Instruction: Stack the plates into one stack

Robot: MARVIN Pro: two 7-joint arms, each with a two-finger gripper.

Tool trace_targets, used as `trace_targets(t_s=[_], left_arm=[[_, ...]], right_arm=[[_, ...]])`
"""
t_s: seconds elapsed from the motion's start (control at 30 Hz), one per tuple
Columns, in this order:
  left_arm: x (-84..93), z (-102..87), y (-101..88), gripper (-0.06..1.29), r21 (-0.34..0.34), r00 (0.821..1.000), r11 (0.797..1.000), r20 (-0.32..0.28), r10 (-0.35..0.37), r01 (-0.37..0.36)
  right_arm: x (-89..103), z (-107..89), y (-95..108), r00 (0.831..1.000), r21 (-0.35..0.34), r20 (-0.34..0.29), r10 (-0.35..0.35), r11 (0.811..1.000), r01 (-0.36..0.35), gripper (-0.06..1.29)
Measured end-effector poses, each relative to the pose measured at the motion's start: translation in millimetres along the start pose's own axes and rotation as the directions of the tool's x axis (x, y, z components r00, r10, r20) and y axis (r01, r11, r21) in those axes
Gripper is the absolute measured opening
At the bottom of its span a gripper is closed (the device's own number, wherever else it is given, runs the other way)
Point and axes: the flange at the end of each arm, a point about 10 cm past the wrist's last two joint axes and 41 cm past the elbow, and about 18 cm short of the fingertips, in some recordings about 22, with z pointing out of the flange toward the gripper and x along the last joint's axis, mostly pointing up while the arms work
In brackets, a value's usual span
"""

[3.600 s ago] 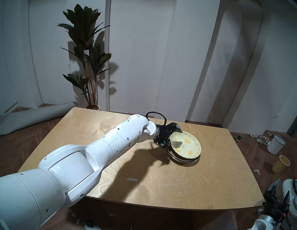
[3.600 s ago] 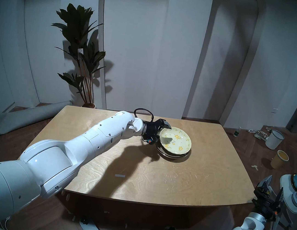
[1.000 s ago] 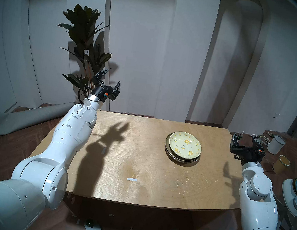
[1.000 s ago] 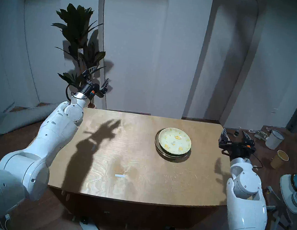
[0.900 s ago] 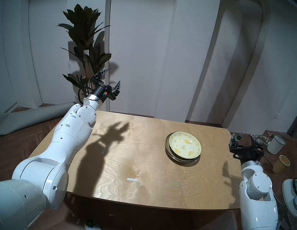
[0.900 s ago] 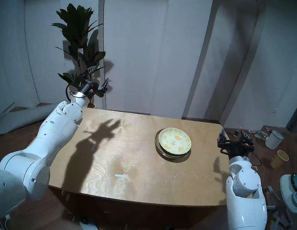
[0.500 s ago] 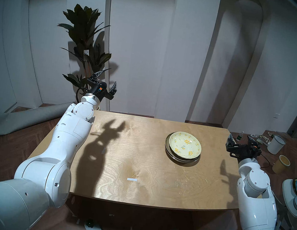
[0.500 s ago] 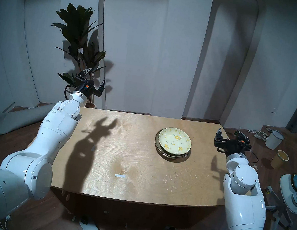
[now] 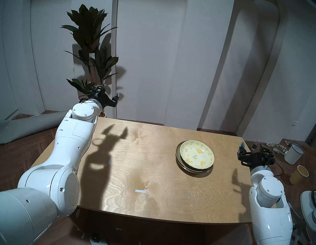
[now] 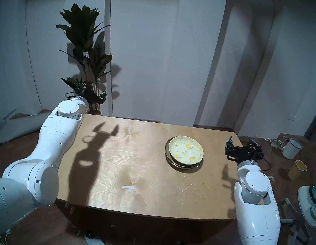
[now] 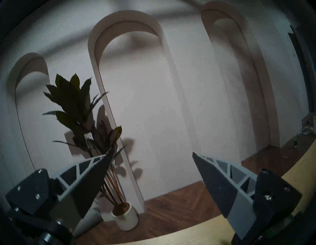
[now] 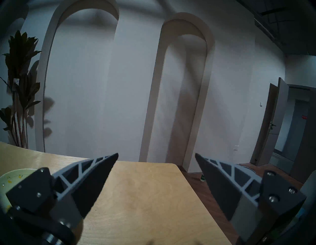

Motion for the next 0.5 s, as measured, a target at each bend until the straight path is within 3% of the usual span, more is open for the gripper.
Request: trace_targets(t_s=[0.23,0.5], left_arm=[[6.1,-1.7,-2.8,1.21,-0.069,0.991,0.992,0.088,-0.103,0.11],[17.9,-8.2,-9.5,1.21,-0.106,0.973,0.979,0.167,-0.156,0.175]], right_arm=[[-2.0,11.0,-7.9,1.0,0.019,-0.003,-0.006,1.0,0.006,1.23],[-6.5,21.4,-18.5,1.0,0.067,-0.017,-0.018,0.998,0.019,1.23]])
